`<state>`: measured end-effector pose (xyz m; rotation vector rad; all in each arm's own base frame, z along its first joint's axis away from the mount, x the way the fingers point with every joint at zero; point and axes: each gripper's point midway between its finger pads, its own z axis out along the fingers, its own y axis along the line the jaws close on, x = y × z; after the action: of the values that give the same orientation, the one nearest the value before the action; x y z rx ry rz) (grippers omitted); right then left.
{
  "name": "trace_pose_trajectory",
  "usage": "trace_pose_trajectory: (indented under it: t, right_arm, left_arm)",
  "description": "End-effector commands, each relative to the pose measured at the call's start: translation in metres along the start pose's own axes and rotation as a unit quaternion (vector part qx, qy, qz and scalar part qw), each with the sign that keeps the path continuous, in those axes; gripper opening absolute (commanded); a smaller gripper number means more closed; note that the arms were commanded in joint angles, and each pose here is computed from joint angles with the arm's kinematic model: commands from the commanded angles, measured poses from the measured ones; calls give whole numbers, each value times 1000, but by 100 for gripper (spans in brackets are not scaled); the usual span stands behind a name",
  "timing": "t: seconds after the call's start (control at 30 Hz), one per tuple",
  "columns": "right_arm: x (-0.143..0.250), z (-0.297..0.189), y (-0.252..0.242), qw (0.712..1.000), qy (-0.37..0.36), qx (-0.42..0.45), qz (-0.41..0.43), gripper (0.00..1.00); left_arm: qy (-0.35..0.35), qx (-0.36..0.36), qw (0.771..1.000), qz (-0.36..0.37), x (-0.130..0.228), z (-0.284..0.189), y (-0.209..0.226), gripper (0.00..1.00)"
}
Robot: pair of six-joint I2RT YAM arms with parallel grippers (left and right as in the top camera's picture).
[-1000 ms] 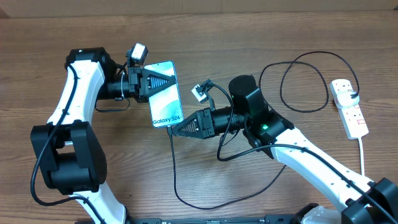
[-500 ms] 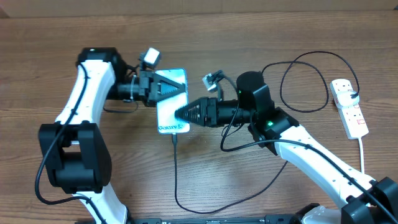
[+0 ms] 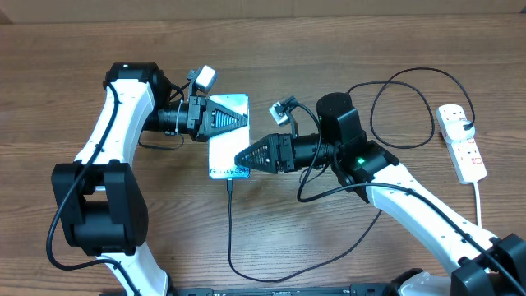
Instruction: Plug charger to phone and switch on socket
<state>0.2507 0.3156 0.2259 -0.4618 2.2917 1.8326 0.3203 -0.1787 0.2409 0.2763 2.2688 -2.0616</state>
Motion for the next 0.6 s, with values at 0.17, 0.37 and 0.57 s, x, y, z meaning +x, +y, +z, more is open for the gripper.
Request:
trace_pose_trajectory:
  t: [0.17, 0.37, 0.57]
  right_arm:
    - [33, 18, 26, 996, 71, -50, -36, 69]
    - [40, 35, 13, 998, 61, 1, -20, 50]
    - [41, 37, 12, 998, 60, 5, -21, 42]
  left_arm:
    - [-19, 22, 1000, -8, -6, -2, -15, 4]
    - [-34, 46, 998, -13, -12, -3, -23, 4]
    - [-35, 46, 998, -12, -13, -3, -22, 4]
